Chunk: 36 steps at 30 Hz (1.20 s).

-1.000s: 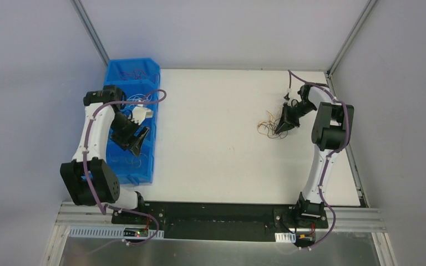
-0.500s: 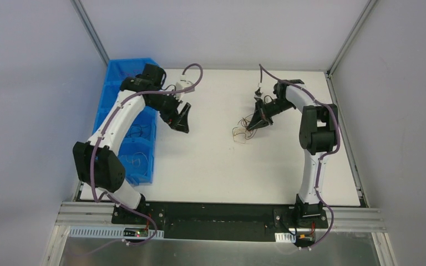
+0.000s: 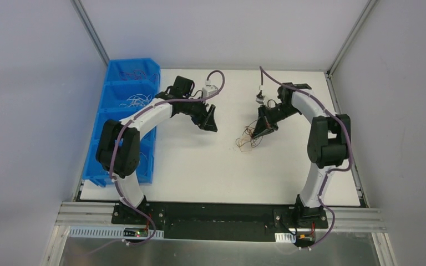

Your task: Untangle the cables

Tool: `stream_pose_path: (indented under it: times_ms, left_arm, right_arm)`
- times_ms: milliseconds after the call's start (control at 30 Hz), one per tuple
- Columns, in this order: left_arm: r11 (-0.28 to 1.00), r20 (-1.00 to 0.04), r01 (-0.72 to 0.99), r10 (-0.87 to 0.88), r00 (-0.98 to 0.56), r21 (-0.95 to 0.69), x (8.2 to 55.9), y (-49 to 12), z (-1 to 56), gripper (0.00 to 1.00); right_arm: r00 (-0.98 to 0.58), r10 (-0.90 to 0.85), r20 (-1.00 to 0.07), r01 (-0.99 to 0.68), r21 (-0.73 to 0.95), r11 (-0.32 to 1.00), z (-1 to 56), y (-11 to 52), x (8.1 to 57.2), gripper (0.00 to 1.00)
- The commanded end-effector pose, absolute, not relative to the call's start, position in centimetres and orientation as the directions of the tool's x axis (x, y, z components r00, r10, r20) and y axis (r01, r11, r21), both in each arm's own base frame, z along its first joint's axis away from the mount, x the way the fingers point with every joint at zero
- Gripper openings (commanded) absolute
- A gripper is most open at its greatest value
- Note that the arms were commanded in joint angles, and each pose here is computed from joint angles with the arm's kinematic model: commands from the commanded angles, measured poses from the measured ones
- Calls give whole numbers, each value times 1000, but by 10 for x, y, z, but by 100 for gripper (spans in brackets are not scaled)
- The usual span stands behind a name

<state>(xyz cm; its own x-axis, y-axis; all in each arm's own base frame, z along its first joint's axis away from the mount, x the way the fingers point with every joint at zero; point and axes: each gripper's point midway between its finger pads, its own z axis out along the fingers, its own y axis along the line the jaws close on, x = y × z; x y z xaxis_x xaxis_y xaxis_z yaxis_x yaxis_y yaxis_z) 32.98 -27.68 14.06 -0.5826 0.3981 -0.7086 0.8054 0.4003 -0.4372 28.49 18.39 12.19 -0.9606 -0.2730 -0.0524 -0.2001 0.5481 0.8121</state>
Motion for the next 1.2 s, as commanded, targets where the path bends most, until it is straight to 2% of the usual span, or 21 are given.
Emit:
stream_pose_path:
  times_ms: [0,133,233,367,533,833,900,967,1067,1167]
  left_arm:
    - [299,-749,826,354,-560,-477,336,-325,140,64]
    - [292,-667,745,331,-667,-600,346,-358,121,63]
    - [299,-592,647,262,-762,-701,357,-381,106,62]
    - [264,-502,541,203,-840,-798,353,-414,93,62]
    - [241,-470,528,260,-843,-814,324,-444,71,62]
    - [361,-369,424,215,-904,-830,335,-460,32,65]
    - [376,-356,415,219,-908,-828,332,-461,25,60]
    - [385,-342,406,225,-912,-828,329,-461,19,50]
    - [386,-341,409,235,-910,-827,326,-459,18,30]
    - [378,-373,435,230,-899,-817,331,-450,33,14]
  right_arm:
    - [-922,-314,-229,-382,676,630,138,169,291,0]
    - [-955,-284,-88,-272,648,712,107,147,291,0]
    - [-965,-259,-41,-227,626,746,88,131,290,0]
    - [-979,-199,-51,-187,627,756,82,120,298,0]
    - [-978,-204,-49,-188,636,748,79,119,295,0]
    - [-984,-176,-32,-153,662,734,75,124,286,0]
    - [-985,-169,-32,-147,667,730,76,124,286,0]
    - [-986,-165,-35,-146,669,729,76,123,286,0]
    - [-988,-152,-31,-134,665,734,75,118,287,0]
    - [-991,-133,-27,-118,660,742,76,107,288,0]
